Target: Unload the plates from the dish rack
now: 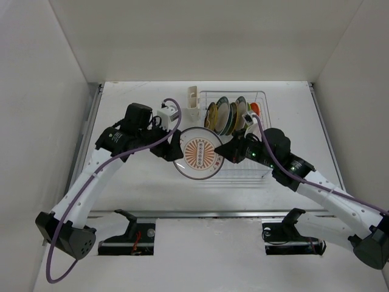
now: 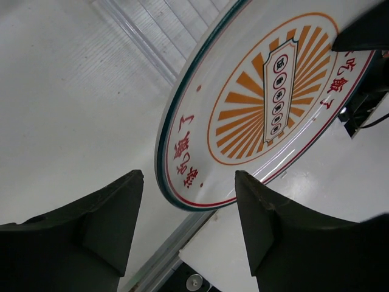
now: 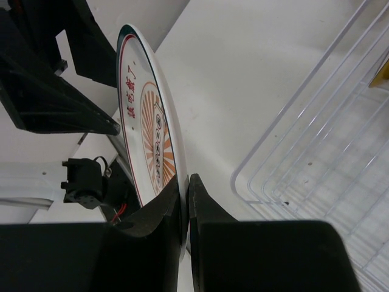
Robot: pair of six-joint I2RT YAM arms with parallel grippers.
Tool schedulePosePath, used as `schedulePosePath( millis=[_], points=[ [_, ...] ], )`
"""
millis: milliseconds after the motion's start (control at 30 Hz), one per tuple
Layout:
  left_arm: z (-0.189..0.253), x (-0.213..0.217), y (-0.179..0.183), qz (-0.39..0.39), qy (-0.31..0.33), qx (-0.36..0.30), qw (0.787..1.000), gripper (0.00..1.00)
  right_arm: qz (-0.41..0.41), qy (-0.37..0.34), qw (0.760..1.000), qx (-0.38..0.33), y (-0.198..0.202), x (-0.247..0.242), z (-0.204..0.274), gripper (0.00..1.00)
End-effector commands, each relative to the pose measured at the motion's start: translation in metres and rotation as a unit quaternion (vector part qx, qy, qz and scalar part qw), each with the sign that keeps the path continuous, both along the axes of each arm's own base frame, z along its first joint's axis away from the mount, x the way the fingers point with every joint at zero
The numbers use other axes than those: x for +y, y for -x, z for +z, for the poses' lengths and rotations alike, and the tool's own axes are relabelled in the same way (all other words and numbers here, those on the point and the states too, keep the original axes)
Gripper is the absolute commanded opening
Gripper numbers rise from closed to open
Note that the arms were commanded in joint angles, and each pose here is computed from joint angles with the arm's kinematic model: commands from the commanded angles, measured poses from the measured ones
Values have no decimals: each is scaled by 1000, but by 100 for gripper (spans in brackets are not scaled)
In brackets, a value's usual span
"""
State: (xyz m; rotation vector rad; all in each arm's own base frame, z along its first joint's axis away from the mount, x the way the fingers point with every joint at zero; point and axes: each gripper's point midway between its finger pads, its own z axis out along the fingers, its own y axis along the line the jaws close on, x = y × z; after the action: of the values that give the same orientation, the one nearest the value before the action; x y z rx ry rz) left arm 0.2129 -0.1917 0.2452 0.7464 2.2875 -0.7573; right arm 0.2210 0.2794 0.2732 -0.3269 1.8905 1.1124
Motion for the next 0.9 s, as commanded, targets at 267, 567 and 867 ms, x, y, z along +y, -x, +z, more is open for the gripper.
schedulePosePath(
  millis=[267, 567, 867],
  points=[
    [9, -10, 1, -24, 39, 7, 999, 0, 24, -63, 996, -52, 4, 11, 36, 0],
    [2, -7, 5, -31, 31, 8, 999, 0, 19, -56, 997, -45, -1, 16, 26, 0],
    [12, -12, 10, -21, 50, 32, 998, 0, -40, 6, 999, -1, -38, 22, -5, 47]
  ],
)
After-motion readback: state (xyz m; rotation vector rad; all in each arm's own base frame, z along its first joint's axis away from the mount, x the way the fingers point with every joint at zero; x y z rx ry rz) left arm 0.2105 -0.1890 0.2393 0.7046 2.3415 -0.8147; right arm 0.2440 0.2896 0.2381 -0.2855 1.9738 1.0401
